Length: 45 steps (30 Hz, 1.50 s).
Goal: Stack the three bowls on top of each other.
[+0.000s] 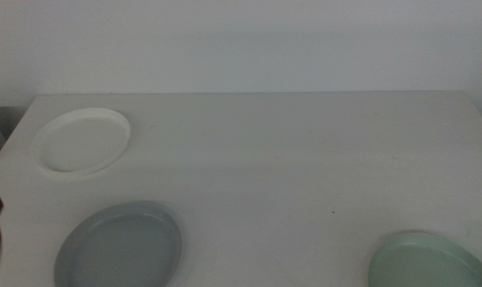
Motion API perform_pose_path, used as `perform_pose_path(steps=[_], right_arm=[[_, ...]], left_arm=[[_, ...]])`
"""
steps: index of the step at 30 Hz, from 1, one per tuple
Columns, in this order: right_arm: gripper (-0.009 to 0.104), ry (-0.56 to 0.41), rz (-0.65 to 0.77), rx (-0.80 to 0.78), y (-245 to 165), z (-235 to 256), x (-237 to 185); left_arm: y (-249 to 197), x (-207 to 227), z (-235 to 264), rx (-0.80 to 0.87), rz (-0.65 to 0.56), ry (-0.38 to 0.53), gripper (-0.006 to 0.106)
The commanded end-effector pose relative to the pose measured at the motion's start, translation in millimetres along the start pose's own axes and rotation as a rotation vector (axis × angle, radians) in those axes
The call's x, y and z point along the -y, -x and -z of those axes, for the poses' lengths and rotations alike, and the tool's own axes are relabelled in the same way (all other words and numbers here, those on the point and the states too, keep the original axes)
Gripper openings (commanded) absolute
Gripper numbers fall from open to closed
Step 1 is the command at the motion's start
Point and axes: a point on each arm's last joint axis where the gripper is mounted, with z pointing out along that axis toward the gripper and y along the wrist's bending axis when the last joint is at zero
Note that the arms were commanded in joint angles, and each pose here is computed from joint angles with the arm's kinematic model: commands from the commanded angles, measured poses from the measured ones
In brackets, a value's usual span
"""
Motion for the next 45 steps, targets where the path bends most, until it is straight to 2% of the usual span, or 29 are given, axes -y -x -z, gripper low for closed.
perform_pose_path(steps=[1, 7, 13, 17, 28, 33, 40, 45], right_arm=[[0.052, -0.038, 0.011, 0.063, 7.6, -0.2, 3.4], [0.052, -0.038, 0.011, 0.063, 7.6, -0.2, 3.4], [0.052, -0.038, 0.011, 0.063, 7.6, -0.2, 3.4], [0.052, -0.038, 0.011, 0.063, 7.6, -0.2, 3.4], [0.052, -0.038, 0.011, 0.063, 7.6, -0.2, 3.4], [0.052, -0.038, 0.011, 0.063, 7.6, -0.2, 3.4], [0.052, -0.038, 0.011, 0.063, 7.6, -0.2, 3.4], [0.052, -0.038, 0.011, 0.063, 7.6, -0.2, 3.4]], left_arm=[[37.9, 3.8, -1.9, 0.007, 0.026, -0.002, 0.105], [85.8, 7.8, -13.2, -0.196, 0.029, 0.029, 0.105], [104.9, 9.3, -21.8, -0.445, 0.032, 0.064, 0.105], [97.5, 8.8, -34.0, -0.576, 0.035, 0.080, 0.105], [85.3, 8.2, -68.4, -0.702, 0.031, 0.095, 0.105], [66.0, 7.0, -91.0, -0.794, 0.026, 0.102, 0.105], [43.0, 11.5, -133.7, -0.888, -0.048, 0.003, 0.105], [21.5, 9.6, -161.9, -0.972, -0.045, 0.012, 0.105]])
